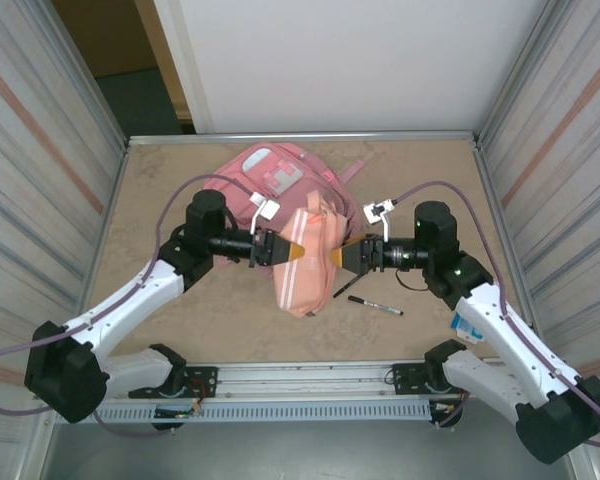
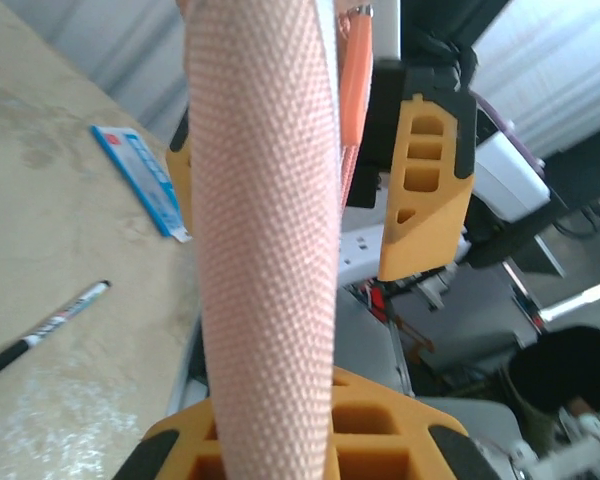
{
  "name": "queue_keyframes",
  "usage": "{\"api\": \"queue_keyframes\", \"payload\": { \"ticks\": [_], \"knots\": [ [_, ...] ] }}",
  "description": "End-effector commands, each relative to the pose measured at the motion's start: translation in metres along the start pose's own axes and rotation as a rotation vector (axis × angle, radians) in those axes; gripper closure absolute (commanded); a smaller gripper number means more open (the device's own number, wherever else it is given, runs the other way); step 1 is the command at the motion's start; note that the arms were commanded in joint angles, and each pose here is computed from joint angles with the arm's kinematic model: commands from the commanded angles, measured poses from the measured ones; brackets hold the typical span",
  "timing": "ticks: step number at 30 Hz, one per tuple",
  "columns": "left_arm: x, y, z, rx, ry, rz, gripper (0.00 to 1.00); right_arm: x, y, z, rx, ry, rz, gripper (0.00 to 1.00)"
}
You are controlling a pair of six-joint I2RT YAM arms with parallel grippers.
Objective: Pack the student bag
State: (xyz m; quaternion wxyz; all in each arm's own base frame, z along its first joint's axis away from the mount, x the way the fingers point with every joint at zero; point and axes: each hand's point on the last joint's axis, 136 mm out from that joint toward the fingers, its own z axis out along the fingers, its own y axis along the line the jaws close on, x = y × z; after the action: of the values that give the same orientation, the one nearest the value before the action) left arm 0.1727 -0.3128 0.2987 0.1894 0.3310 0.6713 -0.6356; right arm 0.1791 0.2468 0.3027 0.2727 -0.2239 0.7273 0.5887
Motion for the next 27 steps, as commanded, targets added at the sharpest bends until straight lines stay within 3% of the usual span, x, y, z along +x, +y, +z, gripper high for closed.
{"api": "queue_keyframes", "payload": {
  "ticks": [1, 3, 4, 6, 7, 8, 10, 16, 19, 21, 24, 27],
  "knots": [
    [-0.002, -0.02, 0.006, 0.063, 0.033, 0.091, 1.0, -0.009, 0.039, -0.007, -0.107, -0.019, -0.164, 0.61],
    [-0.003, -0.016, 0.008, 0.049, 0.027, 0.088, 0.99, -0.007, 0.044, -0.011, -0.099, -0.011, -0.206, 0.95],
    [-0.005, -0.01, 0.007, 0.019, 0.019, 0.075, 0.84, -0.008, 0.048, -0.014, -0.1, -0.014, -0.22, 1.0],
    [-0.007, 0.003, 0.005, -0.075, 0.012, 0.045, 0.75, -0.01, 0.044, -0.018, -0.046, -0.049, -0.229, 1.0],
    [-0.006, 0.008, 0.003, -0.116, 0.01, 0.049, 0.64, -0.014, 0.035, -0.021, 0.018, -0.08, -0.22, 1.0],
    [-0.005, 0.013, 0.001, -0.147, 0.005, 0.054, 0.56, -0.018, 0.024, -0.024, 0.091, -0.106, -0.205, 1.0],
    [-0.001, 0.032, -0.004, -0.248, -0.013, 0.065, 0.5, -0.028, -0.007, -0.039, 0.311, -0.177, -0.144, 1.0],
    [0.009, 0.09, -0.013, -0.546, 0.048, 0.135, 0.44, -0.045, -0.064, -0.104, 0.774, -0.398, -0.044, 1.0],
    [0.006, 0.12, -0.001, -0.775, 0.114, 0.374, 0.38, -0.045, -0.073, -0.138, 0.963, -0.448, -0.01, 1.0],
    [0.002, 0.136, 0.004, -0.864, 0.182, 0.437, 0.34, -0.043, -0.075, -0.154, 1.042, -0.471, 0.0, 1.0],
    [-0.012, 0.178, -0.004, -1.042, 0.246, 0.418, 0.37, -0.037, -0.071, -0.169, 1.092, -0.493, -0.007, 1.0],
    [-0.015, 0.217, -0.001, -1.135, 0.331, 0.446, 0.37, -0.028, -0.066, -0.182, 1.112, -0.528, -0.004, 1.0]
  ]
}}
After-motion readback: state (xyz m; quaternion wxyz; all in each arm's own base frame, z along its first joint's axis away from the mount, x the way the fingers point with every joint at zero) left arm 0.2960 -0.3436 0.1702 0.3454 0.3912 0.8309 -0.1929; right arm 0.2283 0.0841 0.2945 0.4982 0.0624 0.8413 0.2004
